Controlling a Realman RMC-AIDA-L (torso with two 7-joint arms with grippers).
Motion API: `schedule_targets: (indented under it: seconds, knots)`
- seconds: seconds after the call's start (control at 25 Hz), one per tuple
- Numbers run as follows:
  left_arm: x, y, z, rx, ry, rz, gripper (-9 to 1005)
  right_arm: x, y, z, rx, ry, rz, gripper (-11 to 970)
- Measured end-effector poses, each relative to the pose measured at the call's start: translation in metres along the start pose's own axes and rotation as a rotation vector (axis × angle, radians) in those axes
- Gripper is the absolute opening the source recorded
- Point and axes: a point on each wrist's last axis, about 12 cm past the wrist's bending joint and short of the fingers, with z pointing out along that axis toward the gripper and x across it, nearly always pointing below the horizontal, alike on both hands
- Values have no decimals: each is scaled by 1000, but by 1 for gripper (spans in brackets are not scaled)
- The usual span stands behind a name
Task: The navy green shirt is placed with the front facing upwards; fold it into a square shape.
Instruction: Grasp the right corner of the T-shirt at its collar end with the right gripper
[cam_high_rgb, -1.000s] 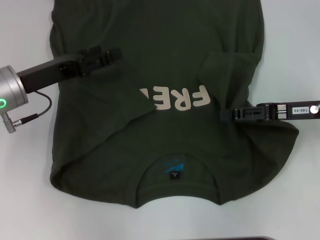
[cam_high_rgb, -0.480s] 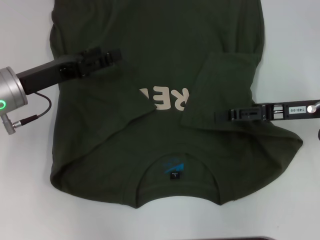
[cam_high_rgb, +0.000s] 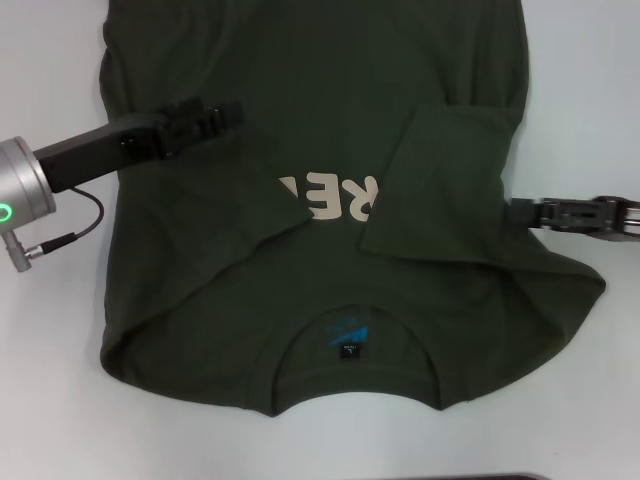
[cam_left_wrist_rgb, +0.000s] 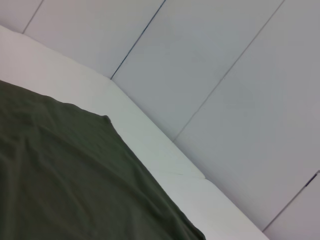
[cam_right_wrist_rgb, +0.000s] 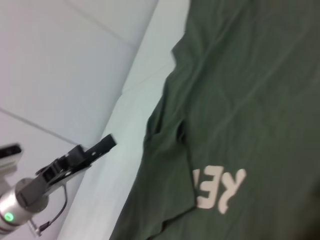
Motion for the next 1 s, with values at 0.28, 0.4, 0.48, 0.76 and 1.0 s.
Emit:
schedule_targets:
  seconds: [0.28,0.4,0.48,0.76,1.0]
  knots:
    - [-1,-2,1,17,3,4,882,16,-10,-47,32,-147,19,660]
    - [-1,-3,1,23,4,3,882,23,-12,-60,41,-195,18,662]
    - [-1,-4,1,31,5,0,883,28,-13,-67,51,-190,35,663]
    - [1,-7,2,58,9,-5,884,44,-17,-83,94,-70,159,908]
    - [4,-8,3,64,11,-2,884,53,-19,-96,123,-73,238,939]
